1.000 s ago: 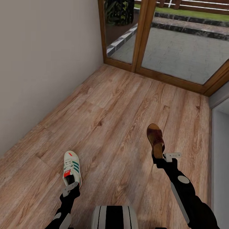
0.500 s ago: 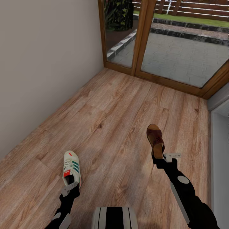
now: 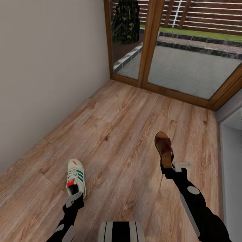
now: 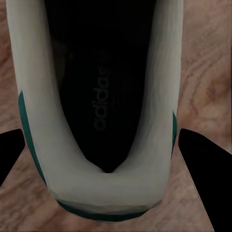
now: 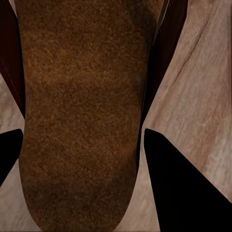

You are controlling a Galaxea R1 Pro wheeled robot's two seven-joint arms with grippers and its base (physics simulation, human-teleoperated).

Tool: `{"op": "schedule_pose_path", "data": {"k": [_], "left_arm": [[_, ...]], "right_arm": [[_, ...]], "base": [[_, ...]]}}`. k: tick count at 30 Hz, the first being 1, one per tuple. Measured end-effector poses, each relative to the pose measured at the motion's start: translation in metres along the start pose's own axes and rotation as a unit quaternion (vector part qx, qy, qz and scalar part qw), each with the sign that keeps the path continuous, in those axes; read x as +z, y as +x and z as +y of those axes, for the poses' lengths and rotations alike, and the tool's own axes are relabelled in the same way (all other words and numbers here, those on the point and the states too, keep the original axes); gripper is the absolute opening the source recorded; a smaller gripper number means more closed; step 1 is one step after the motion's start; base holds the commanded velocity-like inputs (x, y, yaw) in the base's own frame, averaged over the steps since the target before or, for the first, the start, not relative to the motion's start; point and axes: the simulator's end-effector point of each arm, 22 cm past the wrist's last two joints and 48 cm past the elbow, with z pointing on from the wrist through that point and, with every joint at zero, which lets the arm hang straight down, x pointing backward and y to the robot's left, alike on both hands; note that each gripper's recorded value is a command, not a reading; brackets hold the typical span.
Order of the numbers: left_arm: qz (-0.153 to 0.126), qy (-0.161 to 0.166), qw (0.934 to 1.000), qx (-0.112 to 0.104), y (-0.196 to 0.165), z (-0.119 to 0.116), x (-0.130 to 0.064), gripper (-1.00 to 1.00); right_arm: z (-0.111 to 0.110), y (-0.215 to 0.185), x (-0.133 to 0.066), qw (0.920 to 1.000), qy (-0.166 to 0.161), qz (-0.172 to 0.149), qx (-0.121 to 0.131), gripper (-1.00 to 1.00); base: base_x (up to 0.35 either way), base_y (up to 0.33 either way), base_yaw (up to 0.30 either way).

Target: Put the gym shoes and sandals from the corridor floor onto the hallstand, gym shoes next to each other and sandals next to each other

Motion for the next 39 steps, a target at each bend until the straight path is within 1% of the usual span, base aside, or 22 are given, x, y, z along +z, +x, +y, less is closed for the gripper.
{"op": "schedule_pose_path", "data": {"k": [2,4,5,6,8,9,10,14,15,16,17,19,22,23,25,28,30,31,33,34,39], "left_arm": [[-0.006,0.002,1.0000,0.001,-0.007,-0.001,0.000,-1.00],[-0.013,0.011,0.9998,0.004,-0.014,-0.005,0.000,-1.00],[-0.019,0.044,0.9982,0.036,-0.027,-0.008,0.003,-1.00],[-0.022,0.042,0.9979,0.043,-0.033,0.000,0.003,-1.00],[-0.027,0.045,0.9969,0.058,-0.043,0.005,0.003,-1.00],[-0.029,0.046,0.9959,0.072,-0.048,0.012,0.003,-1.00],[-0.026,0.045,0.9936,0.100,-0.052,0.026,0.003,-1.00],[-0.028,0.044,0.9914,0.120,-0.059,0.040,-0.002,-1.00],[-0.024,0.042,0.9909,0.126,-0.056,0.048,-0.006,-1.00],[-0.024,0.042,0.9905,0.129,-0.056,0.049,-0.009,-1.00],[-0.021,0.041,0.9902,0.132,-0.052,0.054,-0.013,-1.00],[-0.016,0.040,0.9897,0.136,-0.045,0.059,-0.020,-1.00],[-0.011,0.040,0.9894,0.139,-0.036,0.065,-0.031,-1.00],[-0.008,0.039,0.9894,0.140,-0.031,0.067,-0.035,-1.00],[-0.008,0.040,0.9894,0.139,-0.030,0.068,-0.039,-1.00],[-0.008,0.040,0.9896,0.138,-0.026,0.069,-0.046,-1.00],[-0.009,0.040,0.9897,0.137,-0.025,0.069,-0.050,-1.00],[-0.005,0.040,0.9899,0.136,-0.021,0.070,-0.053,-1.00],[-0.005,0.040,0.9902,0.134,-0.019,0.070,-0.056,-1.00],[-0.001,0.039,0.9904,0.133,-0.015,0.071,-0.059,-1.00],[0.004,0.040,0.9909,0.128,-0.009,0.070,-0.066,-1.00]], "right_arm": [[0.000,-0.005,-0.002,1.0000,0.000,-0.005,0.001,-1.00],[-0.001,-0.010,-0.004,1.0000,0.001,-0.009,0.001,-1.00],[-0.003,-0.010,-0.005,1.0000,0.005,-0.008,-0.001,-1.00],[-0.005,-0.012,-0.006,0.9999,0.006,-0.010,-0.002,-1.00],[-0.008,-0.017,-0.009,0.9999,0.008,-0.014,-0.003,-1.00],[-0.010,-0.019,-0.010,0.9998,0.010,-0.016,-0.004,-1.00],[-0.014,-0.016,-0.010,0.9998,0.014,-0.012,-0.010,-1.00],[-0.020,-0.008,-0.012,0.9994,0.023,-0.003,-0.027,-1.00],[-0.022,0.004,-0.012,0.9988,0.027,0.009,-0.039,-1.00],[-0.023,0.010,-0.012,0.9984,0.029,0.014,-0.045,-1.00],[-0.025,0.024,-0.012,0.9976,0.032,0.025,-0.056,-1.00],[-0.027,0.042,-0.014,0.9966,0.038,0.032,-0.066,-1.00],[-0.030,0.065,-0.017,0.9957,0.045,0.032,-0.074,-1.00],[-0.029,0.080,-0.019,0.9956,0.045,0.034,-0.075,-1.00],[-0.028,0.093,-0.022,0.9956,0.044,0.032,-0.076,-1.00],[-0.023,0.126,-0.027,0.9961,0.036,0.030,-0.075,-1.00],[-0.022,0.136,-0.031,0.9964,0.033,0.024,-0.074,-1.00],[-0.020,0.148,-0.034,0.9967,0.029,0.024,-0.072,-1.00],[-0.018,0.157,-0.038,0.9970,0.026,0.019,-0.070,-1.00],[-0.016,0.168,-0.042,0.9972,0.022,0.019,-0.068,-1.00],[-0.012,0.188,-0.055,0.9978,0.014,0.010,-0.064,-1.00]], "base": [[0.000,0.000,0.000],[0.000,0.000,-0.018],[0.000,0.000,-0.054],[0.000,0.000,-0.059],[0.000,0.000,-0.068],[0.000,0.000,-0.078],[0.000,0.000,-0.079],[0.000,0.000,-0.081],[0.000,0.000,-0.082],[0.000,0.000,-0.083],[0.000,0.000,-0.083],[0.000,0.000,-0.083],[0.000,0.000,-0.083],[0.000,0.000,-0.083],[0.000,0.000,-0.083],[0.000,0.000,-0.083],[0.000,0.000,-0.083],[0.000,0.000,-0.083],[0.000,0.000,-0.083],[0.000,0.000,-0.083],[0.000,0.000,-0.083]]}}
